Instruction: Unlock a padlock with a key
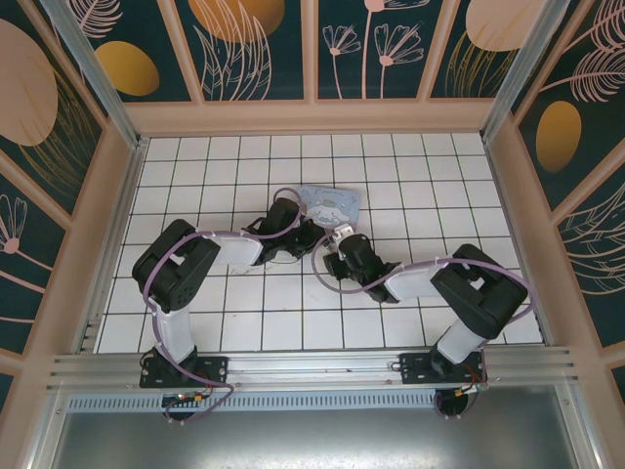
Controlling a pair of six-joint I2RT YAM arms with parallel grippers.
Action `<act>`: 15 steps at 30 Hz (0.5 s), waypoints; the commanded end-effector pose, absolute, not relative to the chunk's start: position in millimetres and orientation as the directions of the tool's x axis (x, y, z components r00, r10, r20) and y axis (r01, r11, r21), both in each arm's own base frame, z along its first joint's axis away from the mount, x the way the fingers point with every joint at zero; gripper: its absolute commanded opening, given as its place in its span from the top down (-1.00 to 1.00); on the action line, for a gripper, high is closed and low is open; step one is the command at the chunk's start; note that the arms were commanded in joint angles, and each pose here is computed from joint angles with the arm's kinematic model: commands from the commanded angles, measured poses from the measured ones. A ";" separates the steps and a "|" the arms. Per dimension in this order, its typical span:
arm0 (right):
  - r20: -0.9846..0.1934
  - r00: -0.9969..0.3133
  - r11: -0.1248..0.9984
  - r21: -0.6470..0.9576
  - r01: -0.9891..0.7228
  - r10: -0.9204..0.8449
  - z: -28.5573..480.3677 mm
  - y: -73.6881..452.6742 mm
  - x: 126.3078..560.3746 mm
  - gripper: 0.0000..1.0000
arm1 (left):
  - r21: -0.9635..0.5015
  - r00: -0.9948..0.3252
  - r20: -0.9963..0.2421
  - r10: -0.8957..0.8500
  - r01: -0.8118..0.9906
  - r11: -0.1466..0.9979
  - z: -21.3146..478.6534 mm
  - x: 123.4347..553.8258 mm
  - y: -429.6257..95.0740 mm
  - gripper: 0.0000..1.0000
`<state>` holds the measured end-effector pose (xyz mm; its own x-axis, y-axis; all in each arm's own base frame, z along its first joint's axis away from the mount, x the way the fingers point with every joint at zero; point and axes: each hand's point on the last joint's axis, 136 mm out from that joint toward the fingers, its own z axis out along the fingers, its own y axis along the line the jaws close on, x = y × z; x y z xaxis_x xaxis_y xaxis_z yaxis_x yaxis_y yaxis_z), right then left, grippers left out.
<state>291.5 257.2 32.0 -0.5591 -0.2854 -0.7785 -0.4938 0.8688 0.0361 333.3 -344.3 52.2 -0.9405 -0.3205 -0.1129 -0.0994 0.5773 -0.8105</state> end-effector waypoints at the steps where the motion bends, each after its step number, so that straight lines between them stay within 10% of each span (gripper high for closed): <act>1: -0.796 -0.523 0.896 -0.054 -0.442 -0.305 35.4 253.2 307.2 0.17 | -0.816 -0.956 -0.063 -0.286 -0.116 0.566 53.3 324.0 -351.8 1.00; 15: -0.803 -0.509 0.911 -0.098 -0.401 -0.311 37.7 261.4 335.4 0.36 | -0.813 -0.957 -0.059 -0.283 -0.119 0.570 51.7 320.9 -350.1 1.00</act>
<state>314.1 256.7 22.0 -0.5445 -0.3450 -0.7645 -0.4453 0.8913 -0.0851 335.3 -343.7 52.9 -0.9380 -0.3263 -0.1168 -0.0999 0.5773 -0.8104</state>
